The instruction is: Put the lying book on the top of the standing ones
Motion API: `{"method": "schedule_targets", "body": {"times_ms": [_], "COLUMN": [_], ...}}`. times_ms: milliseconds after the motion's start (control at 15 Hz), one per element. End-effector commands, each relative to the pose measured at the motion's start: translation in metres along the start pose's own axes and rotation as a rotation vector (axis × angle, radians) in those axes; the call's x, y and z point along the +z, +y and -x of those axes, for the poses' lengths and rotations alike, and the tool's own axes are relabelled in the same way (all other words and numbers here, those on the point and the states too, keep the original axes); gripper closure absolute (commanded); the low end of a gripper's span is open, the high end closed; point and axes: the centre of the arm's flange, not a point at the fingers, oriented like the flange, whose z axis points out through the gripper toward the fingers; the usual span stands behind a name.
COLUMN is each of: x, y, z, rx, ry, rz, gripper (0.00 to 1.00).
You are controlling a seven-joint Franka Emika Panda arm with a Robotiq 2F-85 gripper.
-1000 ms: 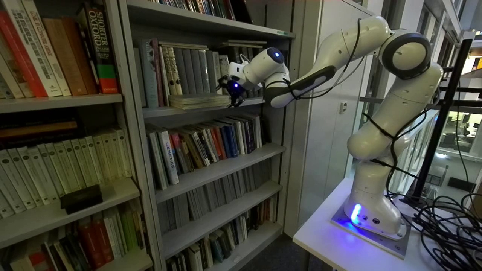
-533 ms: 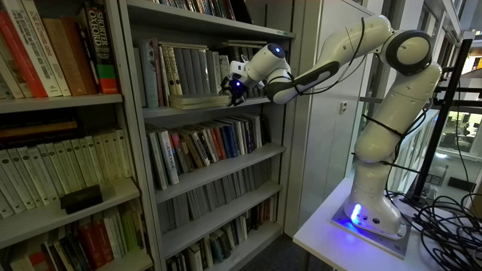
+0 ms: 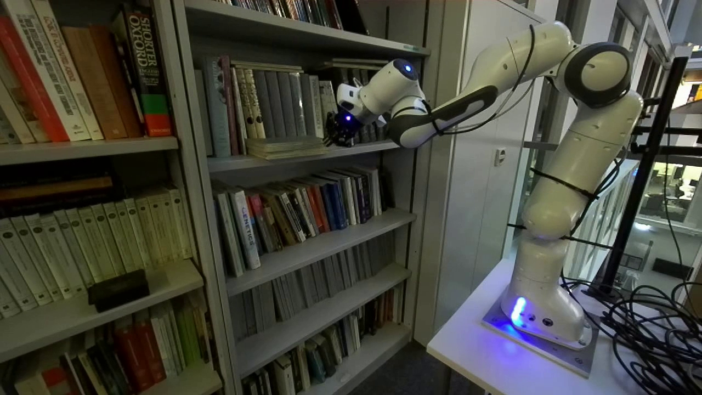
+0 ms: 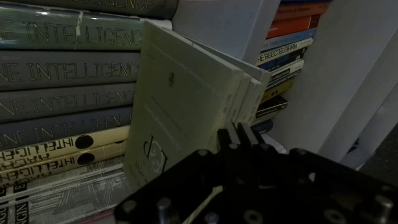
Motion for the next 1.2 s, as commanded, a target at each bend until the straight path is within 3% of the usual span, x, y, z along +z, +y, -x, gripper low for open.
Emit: {"method": "schedule_targets", "body": {"times_ms": [0, 600, 1133], "x": [-0.007, 0.000, 0.014], "y": [0.007, 0.012, 0.018], "z": [0.004, 0.000, 0.001], "rx": [-0.024, -0.017, -0.020], "ry": [-0.001, -0.002, -0.018], "rz": [-0.004, -0.009, -0.034], "gripper": [0.65, 0.01, 0.00]}}
